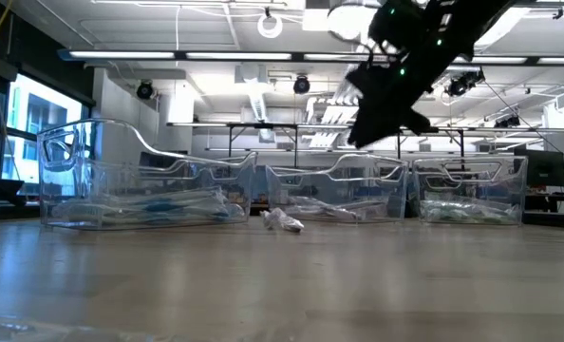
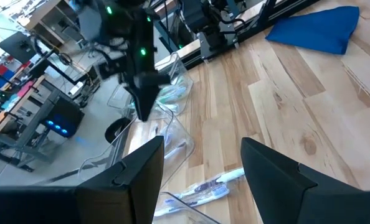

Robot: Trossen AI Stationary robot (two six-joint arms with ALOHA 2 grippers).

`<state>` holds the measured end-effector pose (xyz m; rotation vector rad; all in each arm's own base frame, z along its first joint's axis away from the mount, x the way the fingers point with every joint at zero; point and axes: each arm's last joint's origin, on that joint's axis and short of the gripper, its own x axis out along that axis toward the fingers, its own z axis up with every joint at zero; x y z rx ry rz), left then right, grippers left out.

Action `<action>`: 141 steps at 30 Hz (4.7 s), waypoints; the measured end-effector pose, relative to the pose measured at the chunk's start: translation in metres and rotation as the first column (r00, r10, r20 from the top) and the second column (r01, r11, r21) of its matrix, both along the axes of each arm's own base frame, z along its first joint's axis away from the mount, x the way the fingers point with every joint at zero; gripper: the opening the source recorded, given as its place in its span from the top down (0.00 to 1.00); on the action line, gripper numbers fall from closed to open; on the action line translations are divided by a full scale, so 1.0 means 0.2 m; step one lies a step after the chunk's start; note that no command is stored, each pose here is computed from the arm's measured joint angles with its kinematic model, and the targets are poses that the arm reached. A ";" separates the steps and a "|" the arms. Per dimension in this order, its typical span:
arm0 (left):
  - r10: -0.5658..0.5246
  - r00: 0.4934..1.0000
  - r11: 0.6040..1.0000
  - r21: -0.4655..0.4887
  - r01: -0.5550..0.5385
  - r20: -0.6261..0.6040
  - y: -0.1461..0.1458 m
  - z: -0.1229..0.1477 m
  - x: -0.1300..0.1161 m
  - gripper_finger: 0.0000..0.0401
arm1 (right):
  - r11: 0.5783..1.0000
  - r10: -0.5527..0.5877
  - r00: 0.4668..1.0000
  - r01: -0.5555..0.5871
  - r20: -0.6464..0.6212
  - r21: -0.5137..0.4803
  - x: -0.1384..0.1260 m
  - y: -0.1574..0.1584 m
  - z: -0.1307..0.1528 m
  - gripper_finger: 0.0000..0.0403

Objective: Pick & Place Toothbrushes
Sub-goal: Put the purple toothbrush into the top center transparent bin

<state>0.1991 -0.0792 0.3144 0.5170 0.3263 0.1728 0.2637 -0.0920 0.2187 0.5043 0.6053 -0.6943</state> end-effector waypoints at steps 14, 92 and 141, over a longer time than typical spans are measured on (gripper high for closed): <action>0.000 1.000 1.000 0.000 0.000 0.000 0.00 0.00 0.00 0.49 | 0.966 0.259 0.950 -0.252 0.172 -0.066 -0.05 0.29 0.23 0.99; 0.005 1.000 1.000 -0.014 -0.004 0.004 0.00 0.00 0.00 0.49 | 0.973 0.199 0.966 -0.176 -0.162 0.146 0.59 0.62 -0.46 1.00; 0.004 1.000 1.000 -0.014 -0.004 0.002 0.00 0.00 0.00 0.49 | 0.892 0.360 0.840 -0.184 -0.406 0.412 0.27 0.92 -0.25 1.00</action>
